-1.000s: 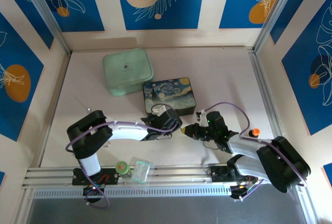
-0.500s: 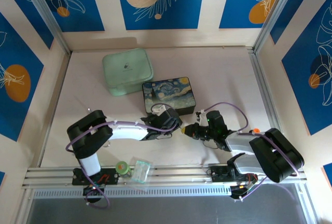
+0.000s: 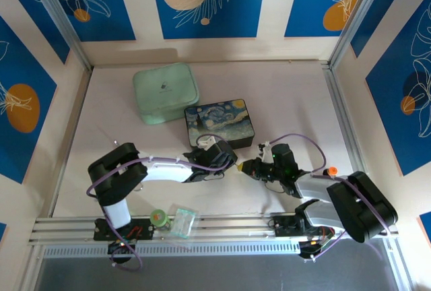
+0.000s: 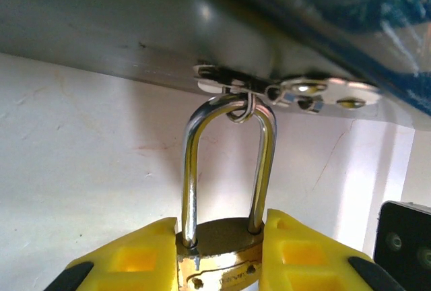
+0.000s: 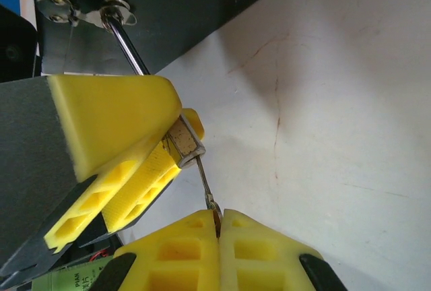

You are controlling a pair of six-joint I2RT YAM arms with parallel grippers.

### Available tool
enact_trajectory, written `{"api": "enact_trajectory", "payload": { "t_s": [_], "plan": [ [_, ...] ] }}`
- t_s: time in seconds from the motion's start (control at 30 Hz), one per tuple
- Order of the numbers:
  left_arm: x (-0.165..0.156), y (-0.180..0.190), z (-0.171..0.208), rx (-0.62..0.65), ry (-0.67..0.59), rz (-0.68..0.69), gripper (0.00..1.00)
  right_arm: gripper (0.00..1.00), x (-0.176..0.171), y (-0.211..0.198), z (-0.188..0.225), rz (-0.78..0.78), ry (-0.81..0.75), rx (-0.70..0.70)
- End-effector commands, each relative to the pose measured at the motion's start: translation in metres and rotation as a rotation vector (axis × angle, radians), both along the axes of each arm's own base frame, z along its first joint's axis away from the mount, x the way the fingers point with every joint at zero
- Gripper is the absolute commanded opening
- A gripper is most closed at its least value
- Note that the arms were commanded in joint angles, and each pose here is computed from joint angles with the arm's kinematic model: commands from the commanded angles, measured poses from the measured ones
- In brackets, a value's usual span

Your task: Unlock a padlock with a key

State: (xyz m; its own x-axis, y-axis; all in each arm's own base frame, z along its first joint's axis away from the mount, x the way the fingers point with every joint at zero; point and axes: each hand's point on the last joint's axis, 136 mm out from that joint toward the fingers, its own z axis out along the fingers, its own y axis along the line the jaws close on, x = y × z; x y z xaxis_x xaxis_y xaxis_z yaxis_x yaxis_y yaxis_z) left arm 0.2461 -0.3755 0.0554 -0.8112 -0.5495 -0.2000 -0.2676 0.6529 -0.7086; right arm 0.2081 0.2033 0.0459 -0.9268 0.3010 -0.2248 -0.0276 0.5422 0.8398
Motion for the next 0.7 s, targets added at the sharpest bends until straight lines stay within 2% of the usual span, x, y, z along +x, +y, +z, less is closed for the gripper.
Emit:
{"api": "enact_trajectory", "payload": {
  "t_s": [0.0, 0.3, 0.67],
  "plan": [
    [-0.015, -0.011, -0.01, -0.038, 0.081, -0.028, 0.11, 0.0, 0.01, -0.006, 0.009, -0.061, -0.042, 0.0],
    [-0.007, -0.02, 0.0, -0.064, 0.065, -0.012, 0.11, 0.0, 0.01, -0.003, 0.011, -0.077, -0.033, 0.018],
    [-0.006, -0.019, -0.002, -0.088, 0.082, 0.006, 0.11, 0.0, 0.007, -0.002, 0.021, -0.062, -0.101, 0.027]
  ]
}}
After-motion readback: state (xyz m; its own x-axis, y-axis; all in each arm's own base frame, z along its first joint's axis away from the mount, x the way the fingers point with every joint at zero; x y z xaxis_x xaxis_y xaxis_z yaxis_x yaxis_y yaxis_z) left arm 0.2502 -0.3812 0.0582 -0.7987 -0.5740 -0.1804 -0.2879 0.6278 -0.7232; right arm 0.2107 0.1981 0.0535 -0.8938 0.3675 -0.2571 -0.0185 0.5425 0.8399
